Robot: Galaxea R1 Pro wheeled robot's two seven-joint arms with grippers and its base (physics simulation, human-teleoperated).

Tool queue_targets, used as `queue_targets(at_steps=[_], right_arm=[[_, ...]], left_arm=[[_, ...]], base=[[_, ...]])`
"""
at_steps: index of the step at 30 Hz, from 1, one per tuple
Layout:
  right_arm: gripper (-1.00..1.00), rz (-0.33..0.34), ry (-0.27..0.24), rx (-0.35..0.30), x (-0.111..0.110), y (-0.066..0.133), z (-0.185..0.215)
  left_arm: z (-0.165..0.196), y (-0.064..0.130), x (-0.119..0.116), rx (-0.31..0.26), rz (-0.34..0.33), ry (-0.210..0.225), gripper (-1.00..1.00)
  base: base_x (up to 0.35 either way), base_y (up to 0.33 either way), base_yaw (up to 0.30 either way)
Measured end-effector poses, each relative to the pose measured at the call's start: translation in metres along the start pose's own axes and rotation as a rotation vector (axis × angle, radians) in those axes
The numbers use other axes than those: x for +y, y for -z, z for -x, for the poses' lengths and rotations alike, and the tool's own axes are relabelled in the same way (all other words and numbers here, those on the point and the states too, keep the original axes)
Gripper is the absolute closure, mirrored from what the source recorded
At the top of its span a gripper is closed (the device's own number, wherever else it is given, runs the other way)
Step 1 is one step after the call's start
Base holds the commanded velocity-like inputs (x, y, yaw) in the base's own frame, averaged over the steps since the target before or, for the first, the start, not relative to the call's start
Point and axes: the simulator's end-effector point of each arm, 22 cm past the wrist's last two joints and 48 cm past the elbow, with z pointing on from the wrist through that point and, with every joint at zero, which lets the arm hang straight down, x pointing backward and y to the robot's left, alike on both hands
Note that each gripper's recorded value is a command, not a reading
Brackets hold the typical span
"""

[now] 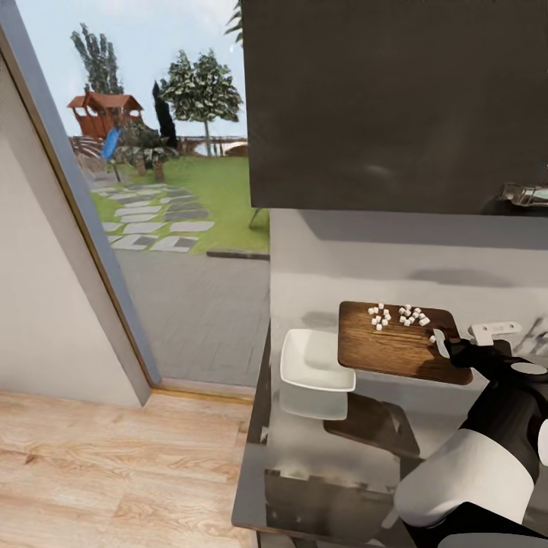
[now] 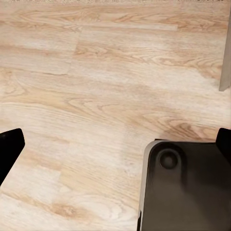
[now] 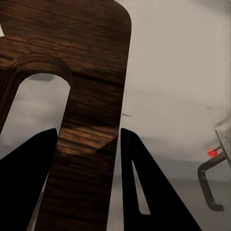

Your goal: In the kitchen, take the Vidalia onion out of the sink, dice it on the chopping board with the paring knife, put the diced onion into the bowl on the countertop, then place both the paring knife and the chopping board into the sink.

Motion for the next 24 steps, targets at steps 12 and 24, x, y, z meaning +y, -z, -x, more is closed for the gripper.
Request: queue_targets(at_steps=[12, 24], right_arm=[[1.0, -0.001, -0.001, -0.01, -0.0018, 0.0033, 0.0046], [1.0, -0.001, 0.025, -0.032, -0.0017, 0.0034, 0.0097]], left_arm=[[0.0016, -0.0014, 0.0002, -0.007, 0.002, 0.001, -1.0], [0.0015, -0.0014, 0.0002, -0.007, 0.002, 0.001, -1.0]], base=[[0.0, 0.061, 0.0], [0.0, 0.005, 0.0]])
